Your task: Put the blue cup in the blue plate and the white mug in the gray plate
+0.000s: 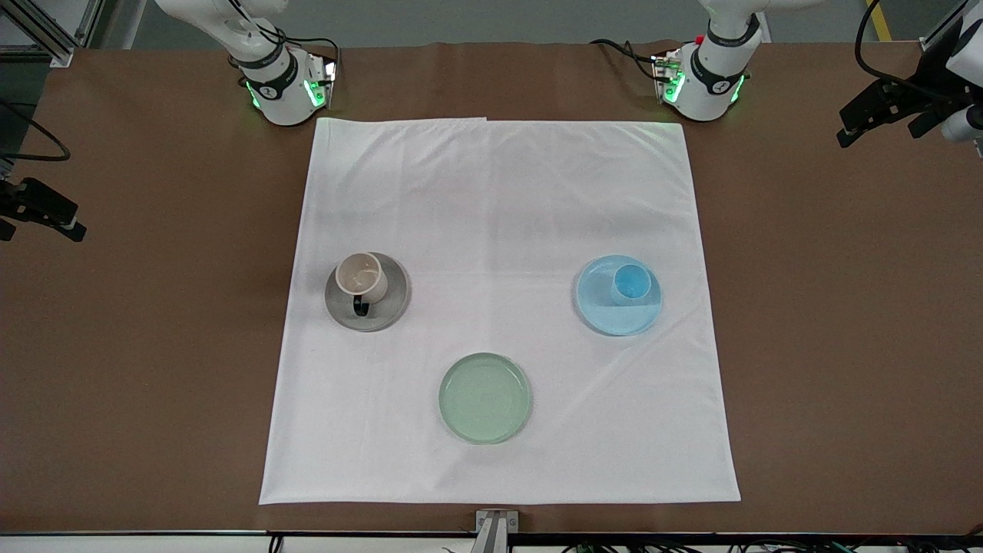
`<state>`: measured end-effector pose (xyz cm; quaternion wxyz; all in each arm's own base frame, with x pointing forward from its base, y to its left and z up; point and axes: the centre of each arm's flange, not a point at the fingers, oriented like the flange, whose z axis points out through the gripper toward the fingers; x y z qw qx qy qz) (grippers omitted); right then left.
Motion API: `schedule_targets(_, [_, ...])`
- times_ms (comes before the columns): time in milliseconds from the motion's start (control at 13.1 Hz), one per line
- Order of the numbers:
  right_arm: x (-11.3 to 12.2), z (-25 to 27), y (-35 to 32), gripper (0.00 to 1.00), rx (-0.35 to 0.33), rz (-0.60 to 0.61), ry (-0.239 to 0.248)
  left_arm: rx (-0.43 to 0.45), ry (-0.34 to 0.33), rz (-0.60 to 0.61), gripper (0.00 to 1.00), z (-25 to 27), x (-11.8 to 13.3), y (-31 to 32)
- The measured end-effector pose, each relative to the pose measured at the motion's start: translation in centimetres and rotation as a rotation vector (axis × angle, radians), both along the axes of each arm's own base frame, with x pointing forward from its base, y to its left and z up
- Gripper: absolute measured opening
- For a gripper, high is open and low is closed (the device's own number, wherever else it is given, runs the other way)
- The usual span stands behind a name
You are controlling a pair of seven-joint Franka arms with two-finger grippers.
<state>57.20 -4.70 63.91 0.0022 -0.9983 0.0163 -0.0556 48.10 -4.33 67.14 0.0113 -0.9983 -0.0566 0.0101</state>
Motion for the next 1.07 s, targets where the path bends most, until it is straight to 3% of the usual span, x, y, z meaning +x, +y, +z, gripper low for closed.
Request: schedule_targets(1071, [0.0,0.0,0.0,1.0,0.0,0.0,0.0,0.0,0.006,0.0,1.0,0.75,-0.16,0.02])
